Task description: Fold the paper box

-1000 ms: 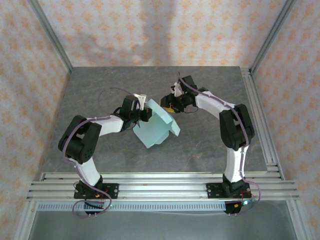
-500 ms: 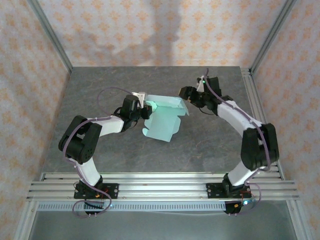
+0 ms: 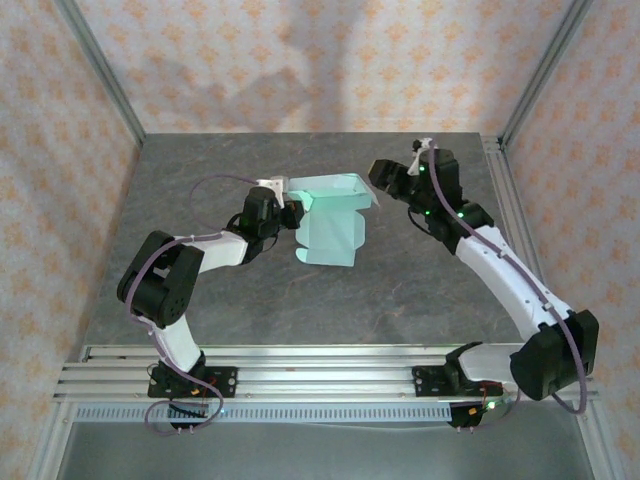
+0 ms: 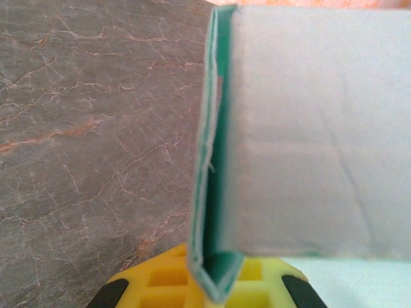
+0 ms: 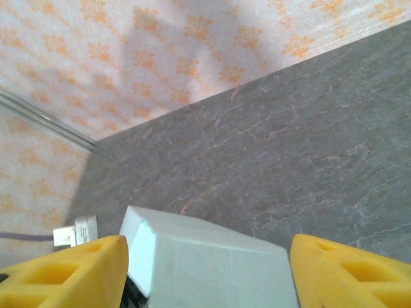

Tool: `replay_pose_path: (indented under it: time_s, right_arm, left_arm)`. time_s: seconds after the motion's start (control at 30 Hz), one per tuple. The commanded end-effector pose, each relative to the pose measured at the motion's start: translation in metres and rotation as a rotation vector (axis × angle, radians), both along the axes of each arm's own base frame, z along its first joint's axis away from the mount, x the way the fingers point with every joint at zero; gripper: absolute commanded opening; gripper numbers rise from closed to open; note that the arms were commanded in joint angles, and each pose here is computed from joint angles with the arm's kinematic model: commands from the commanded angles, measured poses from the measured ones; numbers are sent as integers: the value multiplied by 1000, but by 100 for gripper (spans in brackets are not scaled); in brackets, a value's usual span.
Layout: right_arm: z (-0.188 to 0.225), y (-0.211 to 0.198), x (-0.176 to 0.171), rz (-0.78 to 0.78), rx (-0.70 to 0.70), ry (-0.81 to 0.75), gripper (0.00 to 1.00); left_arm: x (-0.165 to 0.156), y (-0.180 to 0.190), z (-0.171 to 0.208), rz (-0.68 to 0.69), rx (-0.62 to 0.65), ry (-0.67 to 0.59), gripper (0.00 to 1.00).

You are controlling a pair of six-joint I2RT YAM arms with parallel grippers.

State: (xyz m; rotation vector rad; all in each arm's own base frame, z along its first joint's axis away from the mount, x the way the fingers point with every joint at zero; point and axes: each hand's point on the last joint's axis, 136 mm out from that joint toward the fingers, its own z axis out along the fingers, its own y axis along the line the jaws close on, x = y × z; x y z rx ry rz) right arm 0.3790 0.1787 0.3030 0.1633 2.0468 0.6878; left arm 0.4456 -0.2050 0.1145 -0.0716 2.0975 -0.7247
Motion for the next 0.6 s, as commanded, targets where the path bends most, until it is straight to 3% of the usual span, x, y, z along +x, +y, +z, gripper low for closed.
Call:
replay_pose_path:
  time_s: [0.0,0.13,0.27,0.57]
  right_arm:
    - [17,7,-6,-57,-189,-74,66]
    - [26,45,-11,-20,-294,-107,66]
    - [18,78,-2,20,-290,-64,65]
    - [-21,99,20,0,-293,54,55]
  left_arm:
    - [11,2,5,41,-14,-32,2]
    - [13,3,3,52,-13,-27,2]
    - [16,5,3,71,-17,-28,2]
    - [13,8,5,83,-13,-29,2]
